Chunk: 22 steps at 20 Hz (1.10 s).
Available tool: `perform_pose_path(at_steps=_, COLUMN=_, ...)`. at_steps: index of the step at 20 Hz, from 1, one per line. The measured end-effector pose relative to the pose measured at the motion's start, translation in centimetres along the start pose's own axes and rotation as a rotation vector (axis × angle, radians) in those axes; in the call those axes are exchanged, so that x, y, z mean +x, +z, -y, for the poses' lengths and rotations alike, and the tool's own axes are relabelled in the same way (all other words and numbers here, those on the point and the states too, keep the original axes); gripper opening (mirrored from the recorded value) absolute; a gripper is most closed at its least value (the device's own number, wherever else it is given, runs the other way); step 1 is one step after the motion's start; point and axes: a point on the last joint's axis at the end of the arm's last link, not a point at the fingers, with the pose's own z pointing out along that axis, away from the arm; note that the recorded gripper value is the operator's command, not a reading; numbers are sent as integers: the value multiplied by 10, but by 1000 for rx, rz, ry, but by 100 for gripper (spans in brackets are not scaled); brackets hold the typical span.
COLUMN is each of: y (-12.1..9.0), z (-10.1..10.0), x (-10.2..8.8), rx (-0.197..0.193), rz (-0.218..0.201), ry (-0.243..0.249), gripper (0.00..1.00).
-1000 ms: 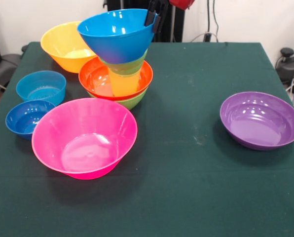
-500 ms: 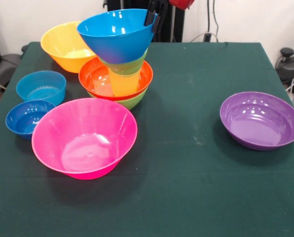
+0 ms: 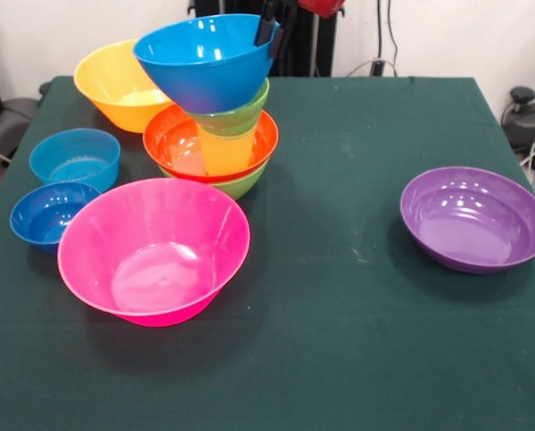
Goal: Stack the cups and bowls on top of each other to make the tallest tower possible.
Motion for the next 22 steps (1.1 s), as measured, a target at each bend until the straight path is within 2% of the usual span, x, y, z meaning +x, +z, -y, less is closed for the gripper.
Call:
perform_pose_path(at_steps=12, y=0, z=12, x=1, rx=31, rz=-49, ry=14, gripper=0)
perform_pose_path(at_steps=22, y=3, z=12, x=8, rx=36, rz=-65, ry=7, gripper=0)
